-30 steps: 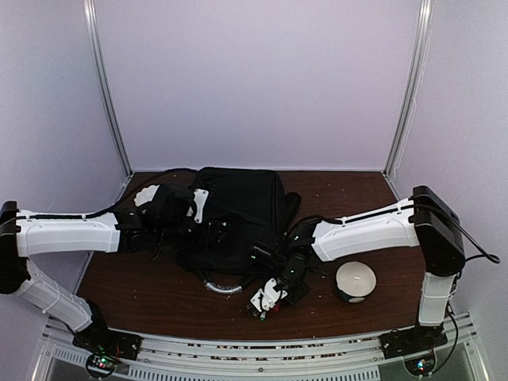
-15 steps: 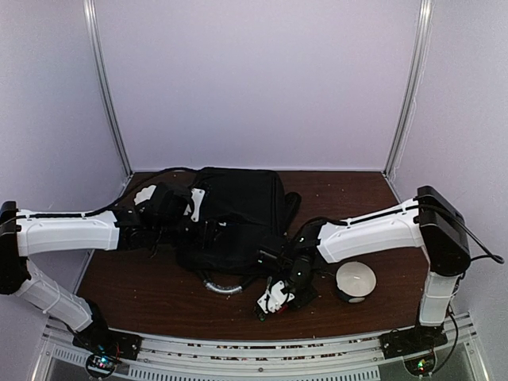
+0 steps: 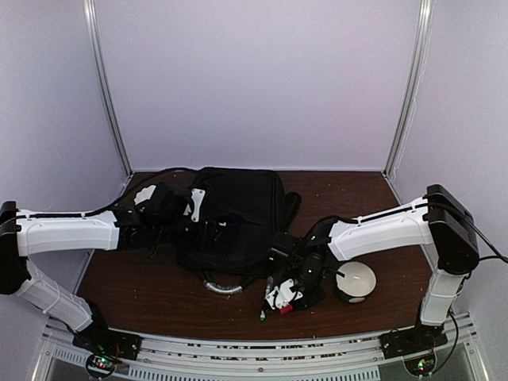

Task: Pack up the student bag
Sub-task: Pick up the pen from the center of the board.

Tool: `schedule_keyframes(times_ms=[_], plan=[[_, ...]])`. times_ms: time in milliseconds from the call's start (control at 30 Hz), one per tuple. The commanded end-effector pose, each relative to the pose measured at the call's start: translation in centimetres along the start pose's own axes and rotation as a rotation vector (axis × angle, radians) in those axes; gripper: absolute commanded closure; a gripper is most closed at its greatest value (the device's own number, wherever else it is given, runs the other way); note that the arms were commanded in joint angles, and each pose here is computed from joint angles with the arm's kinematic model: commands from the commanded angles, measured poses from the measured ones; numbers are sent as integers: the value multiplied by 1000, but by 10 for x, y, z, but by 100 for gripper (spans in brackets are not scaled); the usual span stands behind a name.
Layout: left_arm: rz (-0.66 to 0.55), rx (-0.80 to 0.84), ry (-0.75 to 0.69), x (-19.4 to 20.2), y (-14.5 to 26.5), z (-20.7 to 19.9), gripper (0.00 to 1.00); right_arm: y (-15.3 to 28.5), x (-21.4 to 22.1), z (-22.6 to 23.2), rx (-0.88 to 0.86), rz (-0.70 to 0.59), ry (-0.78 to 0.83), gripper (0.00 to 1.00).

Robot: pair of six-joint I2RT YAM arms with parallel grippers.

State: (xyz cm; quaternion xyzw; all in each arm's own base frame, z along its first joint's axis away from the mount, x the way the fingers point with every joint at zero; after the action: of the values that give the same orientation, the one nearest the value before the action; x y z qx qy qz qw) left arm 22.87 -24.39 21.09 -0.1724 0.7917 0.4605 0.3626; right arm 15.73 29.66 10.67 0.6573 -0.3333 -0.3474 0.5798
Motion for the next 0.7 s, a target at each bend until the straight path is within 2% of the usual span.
schedule_keyframes(times_ms=[0, 233, 367, 533, 667], plan=[[-32, 13, -17, -14, 6, -4, 40, -11, 12, 6, -21, 49, -40, 69], [-23, -72, -122, -27, 22, 5, 38, 5, 10, 6, -12, 21, -58, 84], [4, -108, -199, -32, 26, 15, 38, 19, 9, 7, -3, 0, -70, 88], [125, -190, -412, -30, 16, 24, 39, 52, 3, 6, 16, -109, -103, 90], [162, -191, -487, -31, 6, 23, 41, 97, -2, -14, 74, -230, -161, 91]])
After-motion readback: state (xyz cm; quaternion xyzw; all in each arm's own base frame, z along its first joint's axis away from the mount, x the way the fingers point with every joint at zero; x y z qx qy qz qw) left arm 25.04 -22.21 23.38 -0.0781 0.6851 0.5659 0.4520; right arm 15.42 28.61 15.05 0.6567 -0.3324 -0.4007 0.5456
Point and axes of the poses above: each gripper's point midway between its finger pads, its own y axis back along the fingers, its own z axis along the line the jaws close on, x = y × z, the point moved 9 cm from there along y, back along the fingers, and after that the axes turned 6 degrees about y, right-handed, at the moved point
